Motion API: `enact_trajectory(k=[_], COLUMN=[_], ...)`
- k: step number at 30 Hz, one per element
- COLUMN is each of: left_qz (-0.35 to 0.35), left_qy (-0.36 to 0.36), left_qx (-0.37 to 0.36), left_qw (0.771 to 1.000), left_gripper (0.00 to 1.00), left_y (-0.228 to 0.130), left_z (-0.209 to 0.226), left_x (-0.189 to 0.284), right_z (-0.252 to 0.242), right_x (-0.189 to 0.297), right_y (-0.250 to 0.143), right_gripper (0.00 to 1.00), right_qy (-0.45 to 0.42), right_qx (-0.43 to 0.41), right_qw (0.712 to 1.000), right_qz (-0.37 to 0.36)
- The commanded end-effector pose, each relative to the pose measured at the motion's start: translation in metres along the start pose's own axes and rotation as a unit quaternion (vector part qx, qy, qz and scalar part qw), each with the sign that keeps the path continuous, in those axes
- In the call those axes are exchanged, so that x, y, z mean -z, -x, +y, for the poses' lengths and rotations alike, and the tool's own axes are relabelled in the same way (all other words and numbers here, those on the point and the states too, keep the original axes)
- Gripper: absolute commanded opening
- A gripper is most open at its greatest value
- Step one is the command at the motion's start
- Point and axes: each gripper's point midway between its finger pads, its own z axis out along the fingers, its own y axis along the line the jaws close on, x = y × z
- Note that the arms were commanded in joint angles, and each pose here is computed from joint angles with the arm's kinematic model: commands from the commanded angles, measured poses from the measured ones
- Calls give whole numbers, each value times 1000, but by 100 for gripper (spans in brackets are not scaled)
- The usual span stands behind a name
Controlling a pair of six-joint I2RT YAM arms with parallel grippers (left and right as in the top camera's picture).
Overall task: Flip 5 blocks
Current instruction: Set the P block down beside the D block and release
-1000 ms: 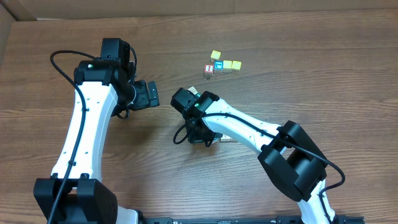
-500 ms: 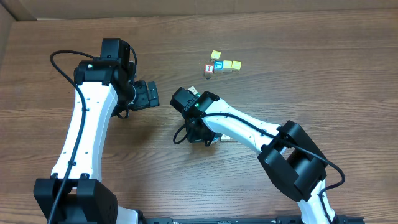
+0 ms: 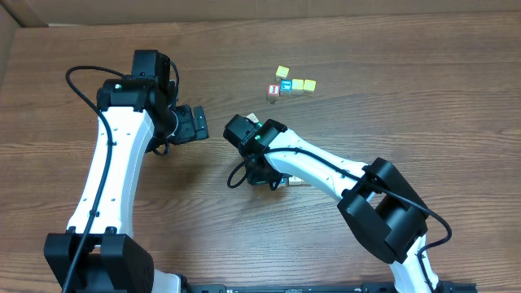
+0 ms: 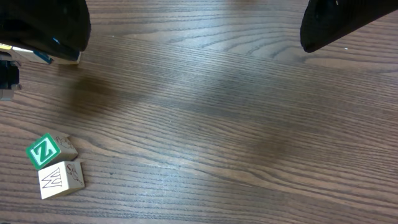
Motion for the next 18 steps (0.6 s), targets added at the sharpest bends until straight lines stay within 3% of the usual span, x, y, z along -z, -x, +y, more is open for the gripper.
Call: enact_trajectory(k=[1,9,18], left_qz=[-8,-8,-8], left_qy=[2,2,2], left_qx=[9,9,9], left_qw=[1000,1000,1000], left_gripper=[100,100,100], left_y=[7,7,7], left_z=[1,1,1], left_x=[3,3,3], right_z=[-5,-4,6], right_x=[8,11,15], right_y=[5,6,-14], right_gripper=[4,4,4], right_qy=[-3,-2,27], right_qx=[-5,-5,-2], right_qw=[1000,1000,999], right_qz=[-17,-15,36])
